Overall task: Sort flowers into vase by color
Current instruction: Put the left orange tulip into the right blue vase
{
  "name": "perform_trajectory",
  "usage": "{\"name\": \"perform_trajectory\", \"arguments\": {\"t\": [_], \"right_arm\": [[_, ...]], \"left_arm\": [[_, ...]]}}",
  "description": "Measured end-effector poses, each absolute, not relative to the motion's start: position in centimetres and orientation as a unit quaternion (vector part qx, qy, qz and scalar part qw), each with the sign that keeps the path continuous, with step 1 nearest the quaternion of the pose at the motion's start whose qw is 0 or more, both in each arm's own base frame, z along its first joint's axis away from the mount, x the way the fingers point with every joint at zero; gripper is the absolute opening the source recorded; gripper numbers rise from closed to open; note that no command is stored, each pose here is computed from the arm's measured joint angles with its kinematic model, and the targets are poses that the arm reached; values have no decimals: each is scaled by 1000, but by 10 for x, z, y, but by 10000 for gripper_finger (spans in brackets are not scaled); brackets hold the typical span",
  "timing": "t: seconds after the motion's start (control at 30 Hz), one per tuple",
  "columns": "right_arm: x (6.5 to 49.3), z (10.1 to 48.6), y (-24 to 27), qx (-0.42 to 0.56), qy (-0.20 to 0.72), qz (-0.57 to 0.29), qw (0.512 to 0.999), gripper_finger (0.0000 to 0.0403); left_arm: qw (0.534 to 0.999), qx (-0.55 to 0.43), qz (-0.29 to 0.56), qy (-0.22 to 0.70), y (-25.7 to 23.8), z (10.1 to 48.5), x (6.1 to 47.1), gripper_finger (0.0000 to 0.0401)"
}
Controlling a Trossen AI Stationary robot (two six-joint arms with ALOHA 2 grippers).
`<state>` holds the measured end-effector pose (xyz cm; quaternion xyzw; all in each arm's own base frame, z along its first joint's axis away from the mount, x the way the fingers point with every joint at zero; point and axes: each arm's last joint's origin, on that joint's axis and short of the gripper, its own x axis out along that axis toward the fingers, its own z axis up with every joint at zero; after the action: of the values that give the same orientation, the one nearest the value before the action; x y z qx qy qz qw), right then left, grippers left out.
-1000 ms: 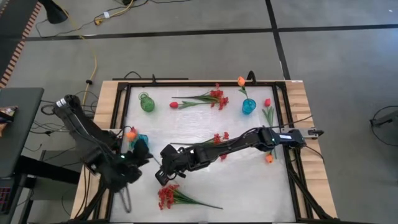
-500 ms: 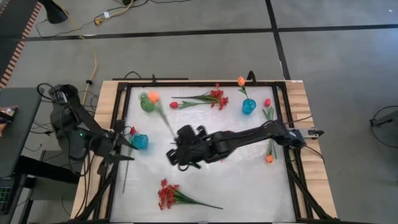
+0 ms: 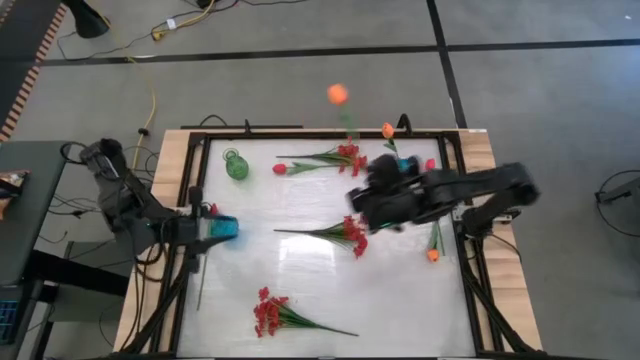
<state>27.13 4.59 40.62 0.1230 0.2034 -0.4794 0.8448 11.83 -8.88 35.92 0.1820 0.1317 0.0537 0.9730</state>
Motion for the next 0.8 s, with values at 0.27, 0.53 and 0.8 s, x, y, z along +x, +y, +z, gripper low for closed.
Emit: {"name": "perform_trajectory", "arguments": {"t": [0.27, 0.53, 0.8], "right_arm": [[182, 363, 1, 163, 93, -457, 869, 22], [146, 302, -37, 141, -3, -457, 878, 22], [137, 267, -68, 104, -19, -486, 867, 22]], "left_arm": [[969, 128, 166, 129, -57, 361, 155, 155], [969, 56, 211, 113, -29, 362, 179, 155], [965, 43, 231, 117, -16, 360, 185, 155]]}}
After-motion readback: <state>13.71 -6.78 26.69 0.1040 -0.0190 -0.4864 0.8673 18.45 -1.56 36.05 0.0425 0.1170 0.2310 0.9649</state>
